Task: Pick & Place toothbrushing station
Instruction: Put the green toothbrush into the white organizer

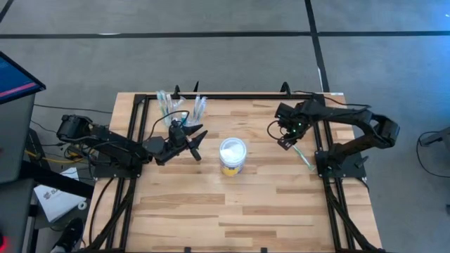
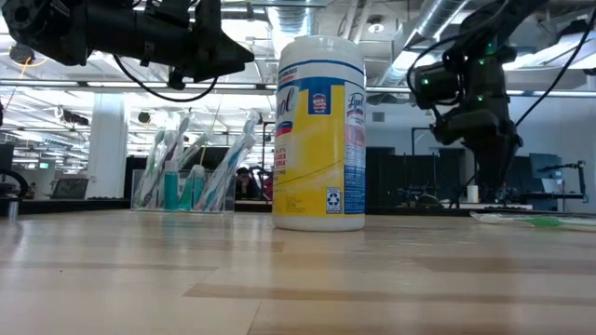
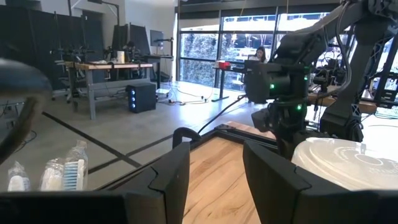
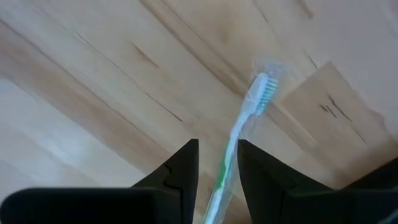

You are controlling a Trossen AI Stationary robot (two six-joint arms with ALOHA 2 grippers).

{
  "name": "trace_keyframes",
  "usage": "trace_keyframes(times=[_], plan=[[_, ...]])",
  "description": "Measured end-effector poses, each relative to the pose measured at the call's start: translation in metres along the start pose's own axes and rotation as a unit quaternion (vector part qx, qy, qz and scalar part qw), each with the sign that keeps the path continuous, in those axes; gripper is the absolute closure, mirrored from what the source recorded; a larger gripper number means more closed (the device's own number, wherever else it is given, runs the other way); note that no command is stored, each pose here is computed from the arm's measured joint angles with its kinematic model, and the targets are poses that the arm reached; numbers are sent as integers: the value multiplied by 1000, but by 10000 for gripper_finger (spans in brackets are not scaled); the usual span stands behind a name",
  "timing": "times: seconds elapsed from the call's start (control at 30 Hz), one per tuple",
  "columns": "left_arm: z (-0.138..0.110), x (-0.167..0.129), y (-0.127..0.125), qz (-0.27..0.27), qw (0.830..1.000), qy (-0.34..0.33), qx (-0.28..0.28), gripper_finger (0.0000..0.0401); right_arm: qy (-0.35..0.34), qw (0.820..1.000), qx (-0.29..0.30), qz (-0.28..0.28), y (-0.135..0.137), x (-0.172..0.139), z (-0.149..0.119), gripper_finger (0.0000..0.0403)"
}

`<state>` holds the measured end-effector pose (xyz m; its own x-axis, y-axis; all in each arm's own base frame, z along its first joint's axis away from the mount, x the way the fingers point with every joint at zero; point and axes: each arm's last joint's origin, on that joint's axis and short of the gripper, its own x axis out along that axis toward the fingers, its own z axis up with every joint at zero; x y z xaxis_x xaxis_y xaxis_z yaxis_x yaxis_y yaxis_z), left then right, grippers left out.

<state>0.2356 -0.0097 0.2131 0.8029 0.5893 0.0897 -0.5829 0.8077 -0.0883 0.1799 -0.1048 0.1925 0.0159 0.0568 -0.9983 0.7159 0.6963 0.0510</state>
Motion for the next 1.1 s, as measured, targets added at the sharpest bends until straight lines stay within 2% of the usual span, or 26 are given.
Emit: trace_keyframes(times=[0.23,0.4,0.67,1.1], plan=[[0,0,0,0,1000,0,0,258,0,1000,2,-1,-3,15,-4,301],[0,0,0,0,1000,0,0,258,7,1000,15,-22,-9,23,-8,301],[0,0,0,0,1000,1,1,258,-11,1000,20,-13,-12,37,-10,301],[0,0,0,0,1000,1,1,258,-13,999,23,-29,-14,37,-10,283]])
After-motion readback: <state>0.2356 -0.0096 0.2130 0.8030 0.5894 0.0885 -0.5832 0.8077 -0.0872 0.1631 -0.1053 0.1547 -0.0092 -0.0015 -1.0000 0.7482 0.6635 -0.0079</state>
